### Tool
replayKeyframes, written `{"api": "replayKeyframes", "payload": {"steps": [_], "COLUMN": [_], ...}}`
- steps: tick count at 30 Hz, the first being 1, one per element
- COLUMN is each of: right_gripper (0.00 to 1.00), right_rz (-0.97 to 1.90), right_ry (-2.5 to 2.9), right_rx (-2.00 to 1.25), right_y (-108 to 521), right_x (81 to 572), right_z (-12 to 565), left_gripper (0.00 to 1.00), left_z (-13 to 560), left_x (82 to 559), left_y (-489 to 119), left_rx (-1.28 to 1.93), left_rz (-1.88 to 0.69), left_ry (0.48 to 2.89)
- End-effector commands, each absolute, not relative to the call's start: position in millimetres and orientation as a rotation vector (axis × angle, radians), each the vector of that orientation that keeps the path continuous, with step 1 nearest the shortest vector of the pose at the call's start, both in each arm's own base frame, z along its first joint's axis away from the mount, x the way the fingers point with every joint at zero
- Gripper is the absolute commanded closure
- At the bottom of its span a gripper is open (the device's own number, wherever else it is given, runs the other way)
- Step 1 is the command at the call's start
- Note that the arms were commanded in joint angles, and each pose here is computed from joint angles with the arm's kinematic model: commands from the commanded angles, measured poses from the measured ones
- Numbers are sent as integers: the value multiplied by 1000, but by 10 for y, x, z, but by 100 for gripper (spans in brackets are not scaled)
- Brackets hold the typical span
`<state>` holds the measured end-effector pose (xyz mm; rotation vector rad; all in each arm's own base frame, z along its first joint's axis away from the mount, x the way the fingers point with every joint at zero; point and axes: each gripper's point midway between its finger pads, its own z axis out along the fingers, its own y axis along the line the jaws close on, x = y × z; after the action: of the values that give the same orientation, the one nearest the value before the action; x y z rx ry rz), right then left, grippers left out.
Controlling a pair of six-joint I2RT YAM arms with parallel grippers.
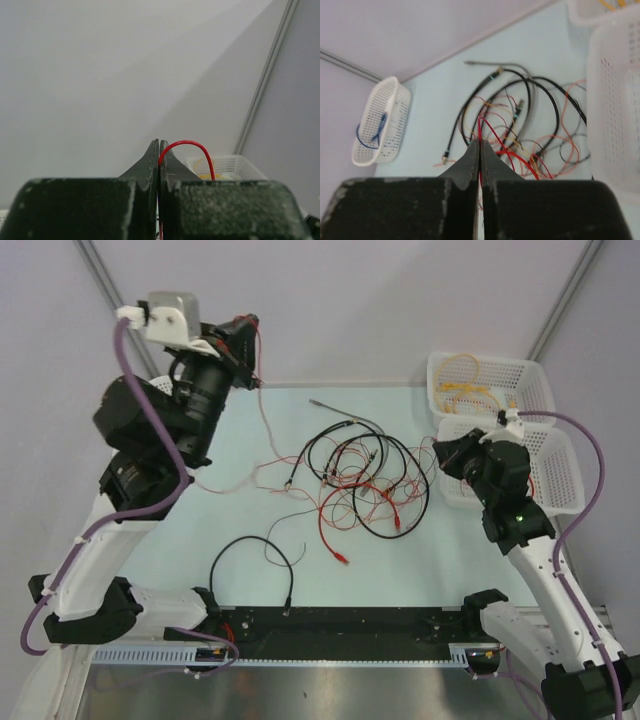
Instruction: Untangle the cables
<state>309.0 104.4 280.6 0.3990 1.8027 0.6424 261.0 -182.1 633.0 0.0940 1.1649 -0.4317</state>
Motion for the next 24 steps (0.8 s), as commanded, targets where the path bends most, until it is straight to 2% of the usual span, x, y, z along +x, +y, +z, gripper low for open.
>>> {"api": "replayKeyframes", "payload": {"steps": [1,5,16,24], "right_gripper": [100,100,100,100], "right_rz": [643,573,292,197], "right_ry": [1591,1459,1220,1040], "right_rx": [362,363,463,520], "right_y": [964,798,135,-123], "right_x": [3165,3180,3024,2958], "right_z": [3734,4383,5367,6173], "left_gripper": [100,100,100,100], "left_z": [6005,5706,4852,4345], "left_x": [2642,2660,2707,2770], "left_y": [-1869,-1906,-1909,-2026], "left_rx": [76,79,95,113], "left_rz": [-479,-505,-500,-549], "left_ry": [1206,1242,1362,1447]}}
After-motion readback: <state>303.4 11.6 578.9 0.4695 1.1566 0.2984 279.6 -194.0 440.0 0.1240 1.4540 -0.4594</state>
